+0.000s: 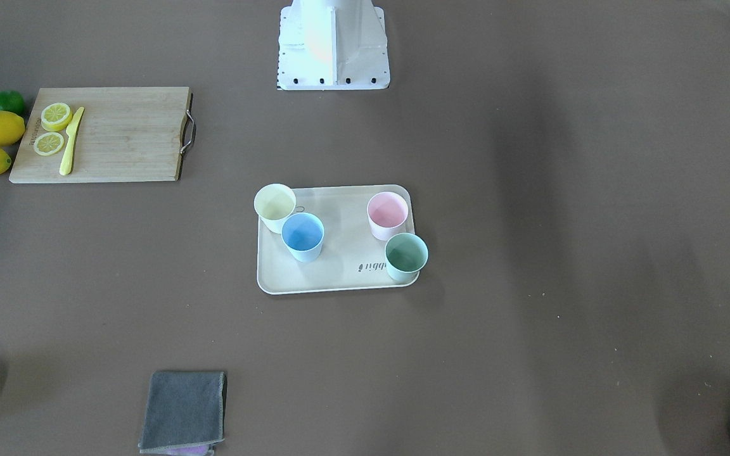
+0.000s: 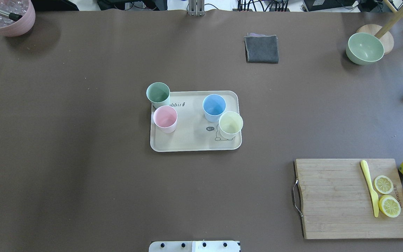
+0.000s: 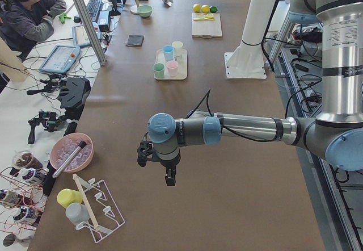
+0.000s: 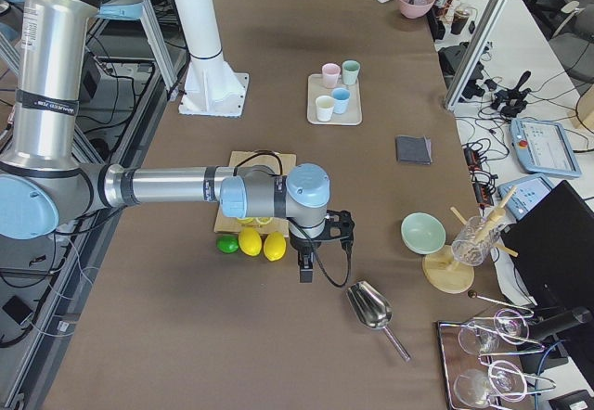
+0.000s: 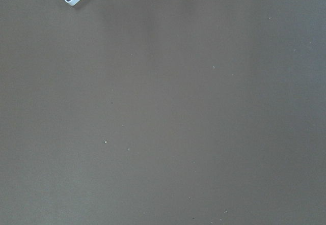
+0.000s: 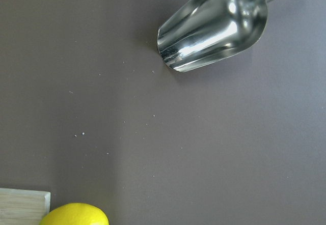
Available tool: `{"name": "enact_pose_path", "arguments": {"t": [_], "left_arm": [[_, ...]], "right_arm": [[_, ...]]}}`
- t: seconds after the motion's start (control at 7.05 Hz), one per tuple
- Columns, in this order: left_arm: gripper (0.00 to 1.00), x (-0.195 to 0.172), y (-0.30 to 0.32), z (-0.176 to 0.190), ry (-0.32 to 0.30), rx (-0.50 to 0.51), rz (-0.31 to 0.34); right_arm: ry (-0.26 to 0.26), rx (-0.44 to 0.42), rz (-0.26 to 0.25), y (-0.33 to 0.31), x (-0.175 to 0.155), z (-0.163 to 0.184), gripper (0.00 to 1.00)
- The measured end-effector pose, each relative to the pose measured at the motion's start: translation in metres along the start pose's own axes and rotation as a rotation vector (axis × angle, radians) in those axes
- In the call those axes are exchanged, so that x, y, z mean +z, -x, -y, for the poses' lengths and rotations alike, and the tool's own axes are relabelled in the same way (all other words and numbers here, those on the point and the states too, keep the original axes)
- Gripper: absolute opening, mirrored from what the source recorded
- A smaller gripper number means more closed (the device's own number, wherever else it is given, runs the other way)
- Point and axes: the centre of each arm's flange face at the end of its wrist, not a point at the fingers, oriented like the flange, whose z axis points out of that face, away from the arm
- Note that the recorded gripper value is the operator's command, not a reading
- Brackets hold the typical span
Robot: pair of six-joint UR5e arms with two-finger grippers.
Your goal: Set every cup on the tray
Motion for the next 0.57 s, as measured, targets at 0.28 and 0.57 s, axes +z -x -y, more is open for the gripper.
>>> {"name": "enact_pose_path", "arguments": {"t": [0.28, 0.57], "left_arm": [[0.98, -0.0005, -0.0006, 0.0001, -0.001, 0.001, 0.0], [0.98, -0.0009, -0.001, 0.0001, -0.002, 0.002, 0.0]], "right_arm": [[0.002, -0.002, 0.003, 0.0011, 0.0007, 0.0002, 1.0], [0.004, -0.004, 0.003, 0.0021, 0.0015, 0.0004, 1.0]]}}
